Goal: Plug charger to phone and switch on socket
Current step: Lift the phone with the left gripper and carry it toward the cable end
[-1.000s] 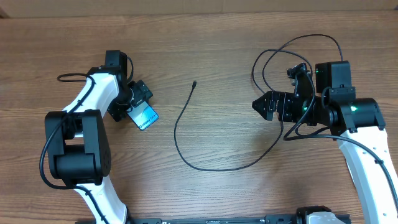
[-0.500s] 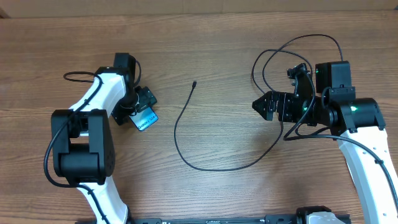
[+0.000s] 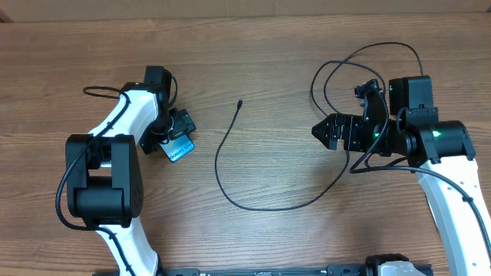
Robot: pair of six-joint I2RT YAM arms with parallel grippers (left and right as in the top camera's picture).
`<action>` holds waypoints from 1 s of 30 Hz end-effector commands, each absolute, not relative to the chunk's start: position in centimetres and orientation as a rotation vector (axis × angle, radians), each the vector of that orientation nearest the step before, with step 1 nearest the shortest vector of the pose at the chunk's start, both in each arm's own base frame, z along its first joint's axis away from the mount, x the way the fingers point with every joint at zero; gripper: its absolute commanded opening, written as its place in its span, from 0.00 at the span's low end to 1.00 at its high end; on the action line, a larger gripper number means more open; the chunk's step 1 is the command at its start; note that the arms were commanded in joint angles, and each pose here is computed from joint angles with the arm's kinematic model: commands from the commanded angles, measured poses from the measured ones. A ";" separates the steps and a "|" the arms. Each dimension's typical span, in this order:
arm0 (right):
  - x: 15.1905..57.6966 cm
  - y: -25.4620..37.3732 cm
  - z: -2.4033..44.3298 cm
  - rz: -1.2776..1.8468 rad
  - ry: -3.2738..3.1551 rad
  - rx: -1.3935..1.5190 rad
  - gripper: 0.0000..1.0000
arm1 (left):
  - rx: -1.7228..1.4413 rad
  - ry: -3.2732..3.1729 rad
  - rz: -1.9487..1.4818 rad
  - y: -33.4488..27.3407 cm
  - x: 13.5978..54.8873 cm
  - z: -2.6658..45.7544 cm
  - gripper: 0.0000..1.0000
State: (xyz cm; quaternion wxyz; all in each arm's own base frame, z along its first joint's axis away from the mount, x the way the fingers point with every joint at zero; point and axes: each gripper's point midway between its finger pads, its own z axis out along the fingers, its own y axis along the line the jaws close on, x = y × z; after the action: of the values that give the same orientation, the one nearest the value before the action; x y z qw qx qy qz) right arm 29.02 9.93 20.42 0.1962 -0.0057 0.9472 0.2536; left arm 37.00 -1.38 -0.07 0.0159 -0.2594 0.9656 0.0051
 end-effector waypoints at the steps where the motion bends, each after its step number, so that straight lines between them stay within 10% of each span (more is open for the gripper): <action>1: 29.0 9.8 20.2 0.700 2.658 -0.014 1.00 | -0.916 3.032 0.019 -1.9 35.8 -1.8 0.99; 14: 29.0 9.8 20.2 0.700 2.658 -0.015 1.00 | -0.976 3.021 -0.044 -2.6 35.9 -1.8 0.82; 20: 29.0 9.8 20.2 0.700 2.658 -0.015 1.00 | -0.976 2.979 0.021 -1.4 36.6 -1.8 1.00; 30: 29.0 9.8 20.2 0.700 2.658 -0.014 1.00 | -0.951 2.968 -0.014 0.4 37.2 -1.8 1.00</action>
State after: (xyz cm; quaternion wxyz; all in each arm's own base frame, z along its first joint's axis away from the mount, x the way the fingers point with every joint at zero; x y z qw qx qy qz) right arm 28.99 9.92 20.41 0.1957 -0.0055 0.9474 0.2534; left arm 38.22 -0.20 0.00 0.0382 -0.3194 0.9469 -0.0054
